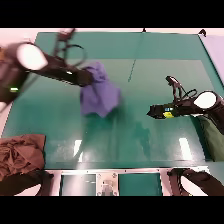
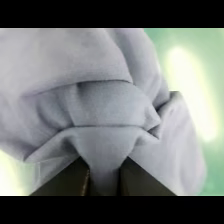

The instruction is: Fold the shirts.

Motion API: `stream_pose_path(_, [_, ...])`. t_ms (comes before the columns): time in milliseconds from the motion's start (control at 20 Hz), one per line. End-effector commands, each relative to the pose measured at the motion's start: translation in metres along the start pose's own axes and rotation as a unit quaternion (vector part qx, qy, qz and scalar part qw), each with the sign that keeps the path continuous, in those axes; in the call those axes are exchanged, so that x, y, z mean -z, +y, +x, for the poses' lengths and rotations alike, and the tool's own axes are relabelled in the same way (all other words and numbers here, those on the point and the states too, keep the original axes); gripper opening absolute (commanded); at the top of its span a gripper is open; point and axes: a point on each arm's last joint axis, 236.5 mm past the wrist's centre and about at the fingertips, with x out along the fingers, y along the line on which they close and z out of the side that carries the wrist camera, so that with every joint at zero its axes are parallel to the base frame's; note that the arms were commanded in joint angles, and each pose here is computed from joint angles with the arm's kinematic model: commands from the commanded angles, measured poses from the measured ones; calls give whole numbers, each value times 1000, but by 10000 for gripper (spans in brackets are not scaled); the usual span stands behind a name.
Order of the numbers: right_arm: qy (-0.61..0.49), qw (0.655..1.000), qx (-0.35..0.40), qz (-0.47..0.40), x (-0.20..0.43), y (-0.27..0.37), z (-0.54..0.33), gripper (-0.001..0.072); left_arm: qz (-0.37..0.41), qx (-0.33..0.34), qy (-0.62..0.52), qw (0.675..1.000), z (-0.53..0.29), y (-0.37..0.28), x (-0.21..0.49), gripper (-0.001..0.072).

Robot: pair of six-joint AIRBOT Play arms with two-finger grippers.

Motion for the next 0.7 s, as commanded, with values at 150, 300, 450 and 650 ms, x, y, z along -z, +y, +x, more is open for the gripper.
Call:
stream_pose_path(150, [-16, 999, 10, 35, -11, -22, -11, 286, -34, 45, 101, 993, 95, -25, 44, 627])
stream_pose_path(300, [-34, 997, 18, 69, -26, -42, -20, 413, -58, 1, 144, 988, 50, 43, 37, 626])
stream_pose_path(450, [-27, 993, 8, 113, -34, -63, -10, 412, -125, -49, 176, 975, 7, 117, 57, 625])
stream_pose_path(650, [-14, 989, -74, 127, -63, -49, 31, 411, -193, -50, 232, 952, 19, 144, 131, 626])
